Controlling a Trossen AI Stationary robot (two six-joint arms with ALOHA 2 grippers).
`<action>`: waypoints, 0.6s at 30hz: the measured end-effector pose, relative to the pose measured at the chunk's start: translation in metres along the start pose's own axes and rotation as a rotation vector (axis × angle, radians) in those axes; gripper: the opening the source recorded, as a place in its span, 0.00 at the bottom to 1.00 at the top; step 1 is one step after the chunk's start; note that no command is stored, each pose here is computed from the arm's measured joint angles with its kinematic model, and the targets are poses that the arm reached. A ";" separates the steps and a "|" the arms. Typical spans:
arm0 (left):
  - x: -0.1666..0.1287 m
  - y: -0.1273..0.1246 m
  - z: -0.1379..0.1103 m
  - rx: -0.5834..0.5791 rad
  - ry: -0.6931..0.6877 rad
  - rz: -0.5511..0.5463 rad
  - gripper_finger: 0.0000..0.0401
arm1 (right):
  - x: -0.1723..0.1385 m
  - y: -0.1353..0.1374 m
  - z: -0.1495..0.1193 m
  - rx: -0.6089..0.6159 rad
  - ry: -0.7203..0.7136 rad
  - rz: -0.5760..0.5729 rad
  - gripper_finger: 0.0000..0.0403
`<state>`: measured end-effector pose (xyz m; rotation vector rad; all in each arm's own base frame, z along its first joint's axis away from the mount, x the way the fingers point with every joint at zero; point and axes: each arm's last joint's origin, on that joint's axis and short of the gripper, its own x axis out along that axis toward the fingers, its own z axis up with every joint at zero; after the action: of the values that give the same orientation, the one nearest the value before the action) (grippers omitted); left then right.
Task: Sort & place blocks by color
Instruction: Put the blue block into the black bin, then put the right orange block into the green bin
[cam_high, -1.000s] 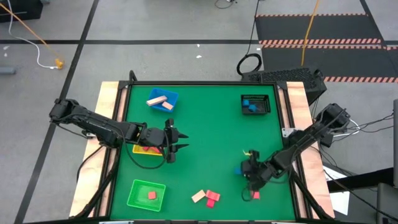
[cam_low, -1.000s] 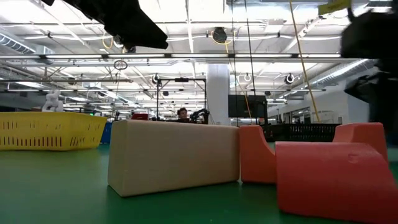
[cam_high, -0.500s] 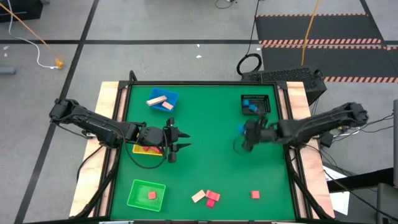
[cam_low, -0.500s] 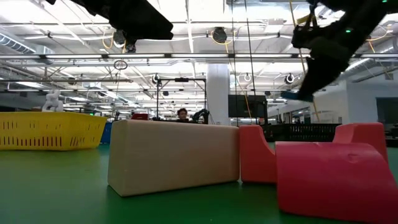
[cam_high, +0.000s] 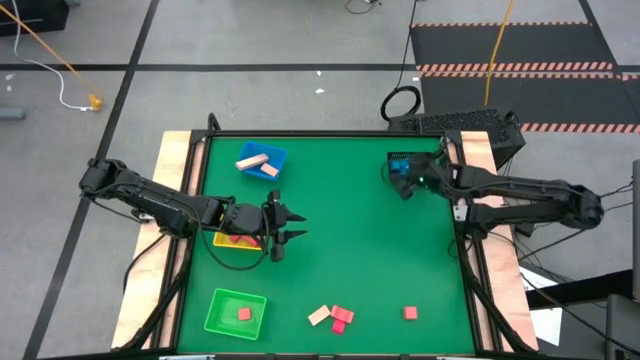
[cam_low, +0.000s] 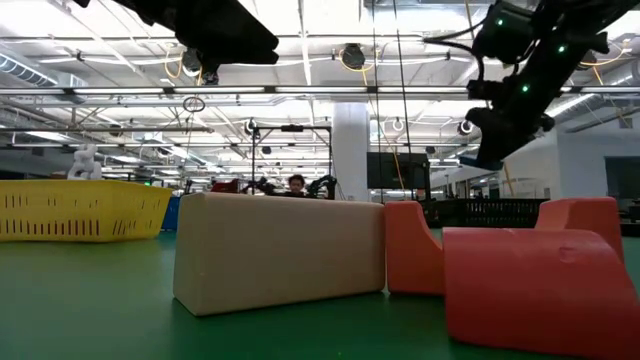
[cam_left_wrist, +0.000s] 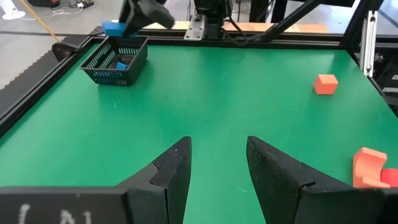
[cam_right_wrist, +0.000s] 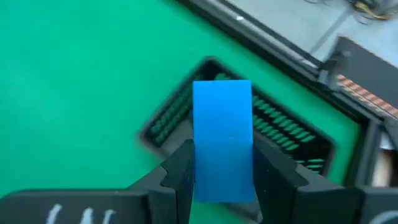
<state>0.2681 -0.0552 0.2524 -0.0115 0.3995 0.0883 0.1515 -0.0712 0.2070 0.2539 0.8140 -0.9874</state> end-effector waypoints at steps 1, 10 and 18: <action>0.000 0.000 0.000 -0.009 0.000 0.000 0.39 | 0.002 -0.003 0.002 0.016 -0.008 -0.012 0.29; 0.000 0.000 0.000 -0.083 0.001 0.000 0.39 | 0.018 -0.014 0.004 0.096 -0.067 -0.055 0.32; 0.000 0.000 0.000 -0.160 0.003 -0.001 0.39 | 0.019 -0.016 0.006 0.107 -0.079 -0.059 0.47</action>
<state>0.2680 -0.0552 0.2521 -0.1699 0.3943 0.1196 0.1467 -0.0955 0.2006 0.2826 0.7010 -1.0913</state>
